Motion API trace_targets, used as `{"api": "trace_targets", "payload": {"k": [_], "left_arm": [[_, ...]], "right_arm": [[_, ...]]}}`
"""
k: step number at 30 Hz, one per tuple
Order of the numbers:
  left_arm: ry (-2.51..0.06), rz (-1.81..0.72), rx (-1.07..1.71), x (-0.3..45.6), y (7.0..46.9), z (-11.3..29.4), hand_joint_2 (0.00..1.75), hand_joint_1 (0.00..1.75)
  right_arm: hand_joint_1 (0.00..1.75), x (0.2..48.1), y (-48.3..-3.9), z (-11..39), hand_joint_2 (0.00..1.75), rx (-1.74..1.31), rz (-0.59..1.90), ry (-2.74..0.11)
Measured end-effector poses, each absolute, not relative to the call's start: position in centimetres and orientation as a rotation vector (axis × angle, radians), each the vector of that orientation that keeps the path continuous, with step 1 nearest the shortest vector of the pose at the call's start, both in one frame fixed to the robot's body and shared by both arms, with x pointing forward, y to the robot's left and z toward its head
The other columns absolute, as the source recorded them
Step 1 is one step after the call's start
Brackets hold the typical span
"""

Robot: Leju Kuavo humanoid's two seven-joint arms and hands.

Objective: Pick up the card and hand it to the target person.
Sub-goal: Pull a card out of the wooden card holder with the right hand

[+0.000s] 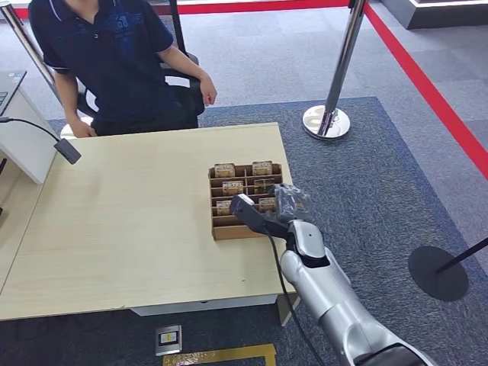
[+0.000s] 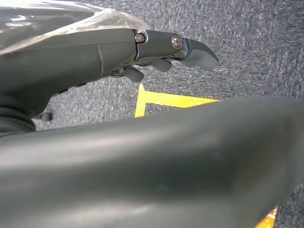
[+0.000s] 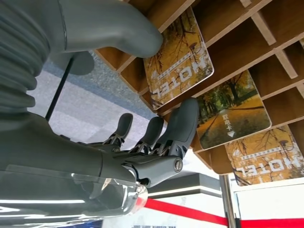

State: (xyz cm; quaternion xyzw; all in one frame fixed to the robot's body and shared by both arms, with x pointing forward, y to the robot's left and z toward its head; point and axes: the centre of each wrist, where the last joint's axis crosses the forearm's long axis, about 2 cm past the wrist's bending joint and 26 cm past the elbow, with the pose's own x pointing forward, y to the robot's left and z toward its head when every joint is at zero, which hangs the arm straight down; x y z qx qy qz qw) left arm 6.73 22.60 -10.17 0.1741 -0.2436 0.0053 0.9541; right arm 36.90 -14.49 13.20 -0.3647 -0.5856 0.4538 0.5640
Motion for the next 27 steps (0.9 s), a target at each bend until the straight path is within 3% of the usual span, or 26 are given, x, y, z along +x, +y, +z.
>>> {"api": "trace_targets", "payload": {"k": [14, 17, 20, 22, 27], "left_arm": [[-0.492, 0.012, 0.345, 6.7, 22.6, -10.2, 0.00, 0.00], [-0.490, 0.012, 0.344, 6.7, 22.6, -10.2, 0.00, 0.00], [-0.488, 0.013, 0.344, 6.7, 22.6, -10.2, 0.00, 0.00], [-0.487, 0.014, 0.344, 6.7, 22.6, -10.2, 0.00, 0.00], [-0.485, 0.022, 0.344, 6.7, 22.6, -10.2, 0.00, 0.00]], "right_arm": [[0.82, 36.7, -14.0, 13.2, 1.75, -0.840, 1.099, -1.379], [1.05, 36.7, -13.8, 13.3, 1.75, -0.830, 1.103, -1.386], [1.50, 36.6, -13.6, 13.3, 1.75, -0.826, 1.108, -1.391], [1.70, 36.6, -13.4, 13.3, 1.75, -0.825, 1.111, -1.394], [1.75, 36.6, -13.3, 13.5, 1.75, -0.827, 1.112, -1.401]]}}
